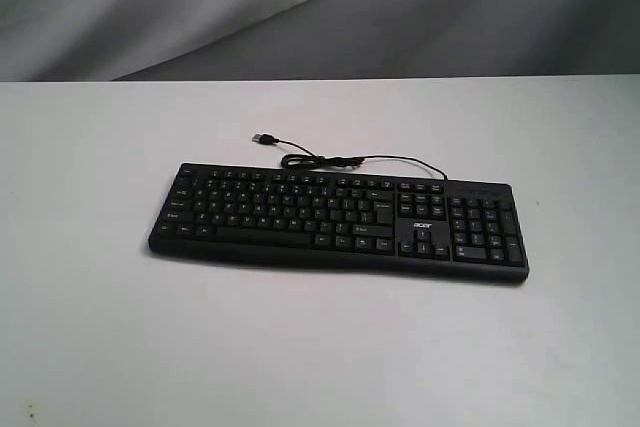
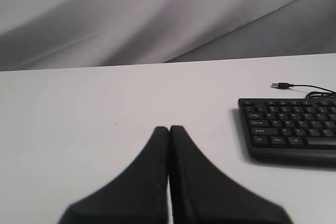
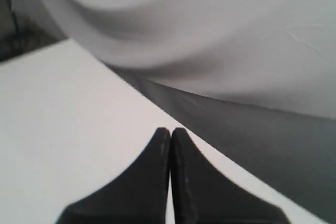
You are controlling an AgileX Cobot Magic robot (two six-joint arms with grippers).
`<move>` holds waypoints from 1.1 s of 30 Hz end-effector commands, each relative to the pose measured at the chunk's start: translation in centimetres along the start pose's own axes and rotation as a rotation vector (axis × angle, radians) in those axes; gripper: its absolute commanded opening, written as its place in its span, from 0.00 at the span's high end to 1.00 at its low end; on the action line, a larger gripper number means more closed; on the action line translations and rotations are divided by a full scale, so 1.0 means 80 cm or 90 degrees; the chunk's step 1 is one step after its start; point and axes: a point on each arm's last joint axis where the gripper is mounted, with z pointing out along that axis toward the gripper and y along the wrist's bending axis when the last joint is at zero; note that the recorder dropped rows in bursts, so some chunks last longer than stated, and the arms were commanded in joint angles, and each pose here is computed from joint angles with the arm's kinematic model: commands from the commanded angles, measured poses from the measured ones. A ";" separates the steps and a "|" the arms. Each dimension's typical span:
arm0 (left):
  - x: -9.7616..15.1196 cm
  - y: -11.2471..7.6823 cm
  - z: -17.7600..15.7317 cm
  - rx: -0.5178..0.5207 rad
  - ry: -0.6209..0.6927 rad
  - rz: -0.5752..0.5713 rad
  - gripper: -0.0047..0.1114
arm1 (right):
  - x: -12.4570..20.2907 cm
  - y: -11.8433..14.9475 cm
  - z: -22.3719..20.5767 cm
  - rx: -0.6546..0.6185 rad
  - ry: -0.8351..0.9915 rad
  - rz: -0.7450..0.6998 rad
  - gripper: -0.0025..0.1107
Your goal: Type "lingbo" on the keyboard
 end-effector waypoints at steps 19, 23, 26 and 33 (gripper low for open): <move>0.001 0.000 0.000 0.000 -0.004 -0.004 0.96 | 0.133 -0.058 0.018 0.172 0.242 0.167 0.98; 0.001 0.000 0.000 0.000 -0.004 -0.004 0.96 | 0.160 -0.062 0.027 0.187 0.217 0.160 0.98; 0.001 0.000 0.000 0.000 -0.004 -0.004 0.96 | 0.181 -0.063 0.033 0.190 0.231 0.164 0.98; 0.001 0.000 0.000 0.000 -0.004 -0.004 0.96 | 0.194 -0.052 0.002 0.205 0.180 0.150 0.98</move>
